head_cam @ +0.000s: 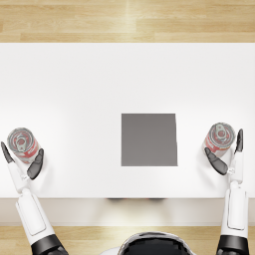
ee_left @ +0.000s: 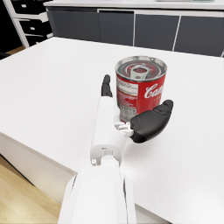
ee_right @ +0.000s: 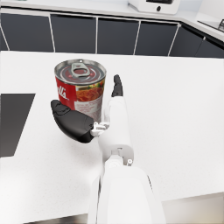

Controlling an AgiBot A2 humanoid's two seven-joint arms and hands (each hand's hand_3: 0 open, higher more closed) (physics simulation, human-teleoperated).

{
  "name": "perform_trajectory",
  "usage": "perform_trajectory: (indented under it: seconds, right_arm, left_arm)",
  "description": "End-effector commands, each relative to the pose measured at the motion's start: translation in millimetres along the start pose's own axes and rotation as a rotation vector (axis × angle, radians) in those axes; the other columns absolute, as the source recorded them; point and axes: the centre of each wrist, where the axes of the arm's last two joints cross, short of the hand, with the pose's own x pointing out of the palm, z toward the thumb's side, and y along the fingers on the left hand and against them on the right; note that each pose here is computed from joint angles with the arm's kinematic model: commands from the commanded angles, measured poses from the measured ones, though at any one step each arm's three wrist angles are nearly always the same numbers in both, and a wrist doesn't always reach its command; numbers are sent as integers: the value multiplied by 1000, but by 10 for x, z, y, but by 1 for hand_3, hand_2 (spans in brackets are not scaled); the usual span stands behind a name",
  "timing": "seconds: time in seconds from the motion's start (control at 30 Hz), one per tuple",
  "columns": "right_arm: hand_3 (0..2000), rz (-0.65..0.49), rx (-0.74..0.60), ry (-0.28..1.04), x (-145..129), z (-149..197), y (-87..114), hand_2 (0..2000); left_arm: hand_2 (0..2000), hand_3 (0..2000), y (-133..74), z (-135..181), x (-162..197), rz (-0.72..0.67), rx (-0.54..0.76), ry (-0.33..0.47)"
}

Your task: Pick up the red can on the left and place it in the middle, then pick up the red can on the right and place it on top of the can in the middle

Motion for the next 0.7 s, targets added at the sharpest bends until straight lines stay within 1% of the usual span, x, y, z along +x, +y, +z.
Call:
perform_trajectory:
  seconds: [0.03, 0.17, 0.23, 0.3, 0.33, 0.37, 0.5, 0.57, 0.6, 0.63, 0.7]
  right_arm:
    - [0, -2, 8, -6, 13, 0, -77, 0]
    - [0, -3, 33, -18, 42, -43, -154, 0]
    - [0, 15, 20, -17, 101, -6, -162, 0]
    - [0, 2, 57, -26, 86, -85, -208, 0]
    - [0, 7, 48, -26, 104, -64, -204, 0]
    - [0, 0, 75, -32, 96, -123, -237, 0]
    - [0, -2, 102, -45, 98, -180, -270, 0]
    - [0, -6, 94, -55, 86, -199, -303, 0]
    - [0, 8, 57, -54, 110, -147, -297, 0]
    - [0, 8, 48, -55, 118, -126, -295, 0]
    - [0, 4, 52, -59, 130, -114, -313, 0]
  left_arm:
    - [0, 0, 105, -24, 23, -1, -25, -5]
    - [0, 0, 183, -15, 65, -7, -35, -13]
    - [0, 0, 210, -42, 81, -8, -50, -16]
    - [0, 0, 255, -79, 84, -3, -73, -24]
    - [0, 0, 286, -86, 90, -1, -83, -27]
    - [0, 0, 305, -85, 78, 6, -86, -33]
    - [0, 0, 371, -98, 103, 9, -74, -41]
    - [0, 0, 393, -96, 104, 8, -66, -47]
    - [0, 0, 406, -95, 100, 11, -64, -51]
    - [0, 0, 420, -94, 96, 15, -62, -55]
    - [0, 0, 425, -104, 88, 19, -59, -62]
